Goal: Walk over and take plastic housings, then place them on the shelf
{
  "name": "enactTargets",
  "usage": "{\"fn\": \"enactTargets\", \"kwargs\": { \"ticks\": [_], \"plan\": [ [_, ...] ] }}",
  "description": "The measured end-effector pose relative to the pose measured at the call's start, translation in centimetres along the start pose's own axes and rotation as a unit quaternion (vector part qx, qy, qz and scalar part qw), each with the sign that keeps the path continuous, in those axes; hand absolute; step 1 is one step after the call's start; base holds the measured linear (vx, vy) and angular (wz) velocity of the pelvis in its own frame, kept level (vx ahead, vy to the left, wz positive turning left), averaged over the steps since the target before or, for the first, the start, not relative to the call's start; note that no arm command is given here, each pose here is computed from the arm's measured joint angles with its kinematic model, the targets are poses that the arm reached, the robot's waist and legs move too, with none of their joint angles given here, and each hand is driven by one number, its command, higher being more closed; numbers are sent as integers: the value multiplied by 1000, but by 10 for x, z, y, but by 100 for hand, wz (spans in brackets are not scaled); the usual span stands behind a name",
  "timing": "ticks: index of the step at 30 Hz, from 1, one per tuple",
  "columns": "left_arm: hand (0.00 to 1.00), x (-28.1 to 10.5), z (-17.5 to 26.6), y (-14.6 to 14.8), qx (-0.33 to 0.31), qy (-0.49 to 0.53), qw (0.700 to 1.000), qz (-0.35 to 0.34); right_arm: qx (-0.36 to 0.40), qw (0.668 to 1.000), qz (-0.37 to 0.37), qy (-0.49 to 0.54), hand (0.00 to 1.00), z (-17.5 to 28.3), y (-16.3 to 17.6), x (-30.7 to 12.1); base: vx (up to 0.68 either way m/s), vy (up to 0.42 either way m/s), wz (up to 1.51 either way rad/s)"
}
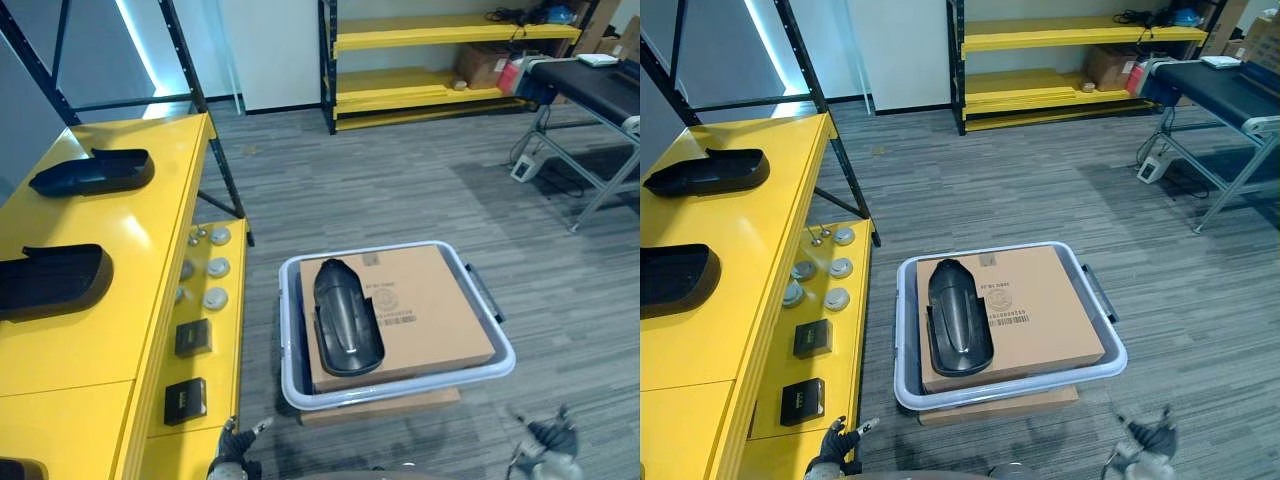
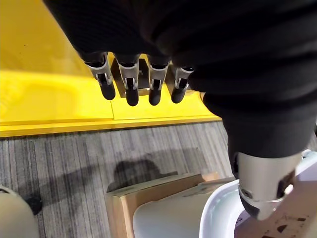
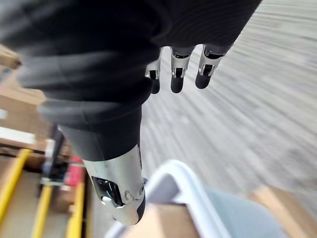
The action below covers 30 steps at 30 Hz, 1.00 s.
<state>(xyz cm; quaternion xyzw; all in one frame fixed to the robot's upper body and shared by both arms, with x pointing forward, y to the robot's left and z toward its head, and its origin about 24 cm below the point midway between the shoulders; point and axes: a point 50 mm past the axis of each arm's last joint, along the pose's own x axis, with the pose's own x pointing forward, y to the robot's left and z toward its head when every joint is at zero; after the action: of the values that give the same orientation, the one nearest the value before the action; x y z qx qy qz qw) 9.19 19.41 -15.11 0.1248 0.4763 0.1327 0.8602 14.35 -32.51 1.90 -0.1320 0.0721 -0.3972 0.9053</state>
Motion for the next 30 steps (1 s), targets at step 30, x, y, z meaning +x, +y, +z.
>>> {"fn": "enactTargets", "kwargs": {
  "ticks": [30],
  "plan": [
    [0,-2,28,-11,37,-77,996,-31,-224,936,268,-42,0,15,183,2,13,-15,24]
  ]
}}
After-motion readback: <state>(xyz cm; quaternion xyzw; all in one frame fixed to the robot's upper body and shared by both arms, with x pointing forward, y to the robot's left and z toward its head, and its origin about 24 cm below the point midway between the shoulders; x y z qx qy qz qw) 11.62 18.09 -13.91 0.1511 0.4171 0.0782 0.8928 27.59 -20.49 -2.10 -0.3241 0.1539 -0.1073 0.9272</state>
